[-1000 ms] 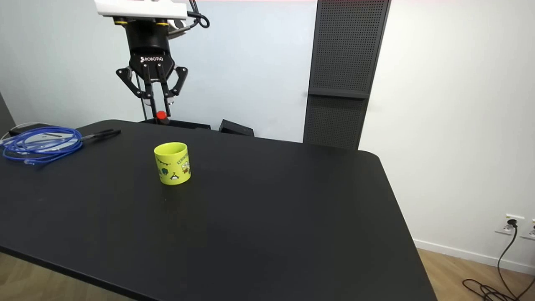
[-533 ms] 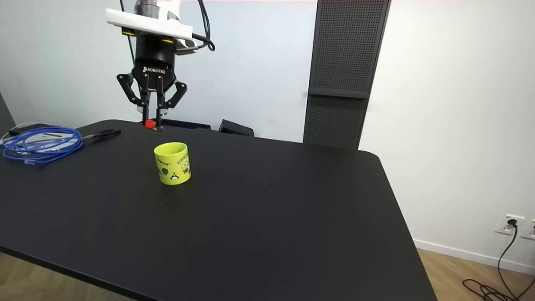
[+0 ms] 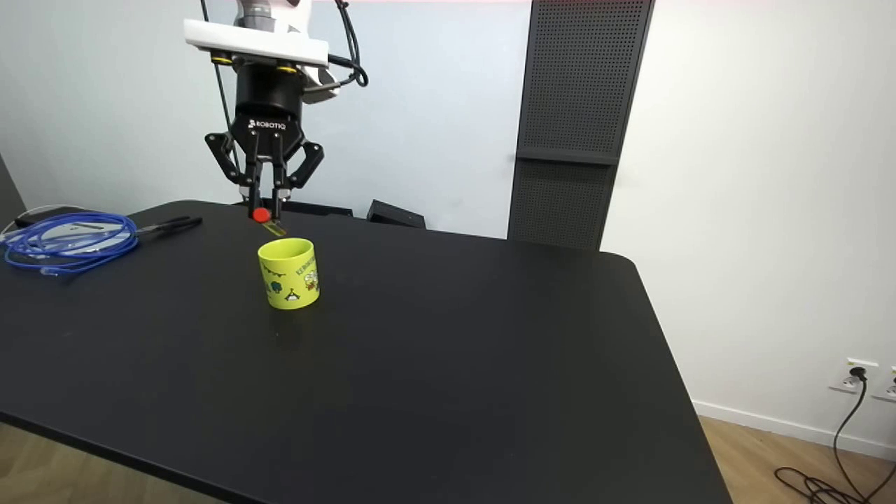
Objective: Put the orange marker in the mug
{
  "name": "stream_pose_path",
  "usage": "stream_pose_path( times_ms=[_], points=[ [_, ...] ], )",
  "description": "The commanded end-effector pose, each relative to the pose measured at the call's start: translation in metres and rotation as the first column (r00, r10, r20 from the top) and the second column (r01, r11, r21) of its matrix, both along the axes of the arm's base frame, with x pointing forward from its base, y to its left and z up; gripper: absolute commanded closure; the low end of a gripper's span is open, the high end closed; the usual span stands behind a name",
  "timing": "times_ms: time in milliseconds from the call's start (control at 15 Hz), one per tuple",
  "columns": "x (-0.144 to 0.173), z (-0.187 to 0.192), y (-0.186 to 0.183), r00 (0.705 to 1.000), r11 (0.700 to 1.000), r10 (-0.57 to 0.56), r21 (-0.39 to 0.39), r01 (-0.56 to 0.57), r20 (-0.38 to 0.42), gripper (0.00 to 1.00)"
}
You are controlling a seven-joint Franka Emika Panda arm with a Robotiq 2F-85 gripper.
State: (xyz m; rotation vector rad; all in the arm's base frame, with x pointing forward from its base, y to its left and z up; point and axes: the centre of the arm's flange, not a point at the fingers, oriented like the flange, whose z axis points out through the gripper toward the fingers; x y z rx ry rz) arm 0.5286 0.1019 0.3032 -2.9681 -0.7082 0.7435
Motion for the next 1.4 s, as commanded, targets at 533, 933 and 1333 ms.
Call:
stream_pose_path(
  times_ms=[533,933,1333],
  points=[
    [0.045,-0.006,0.011,0.995,0.999,-0.013,-0.044,0.009,-0.099,0.95],
    [0.074,-0.025,0.021,0.994,0.999,0.009,-0.043,-0.014,-0.113,0.95],
    [0.089,-0.042,0.036,0.99,0.998,0.039,-0.035,-0.044,-0.139,0.95]
  ],
)
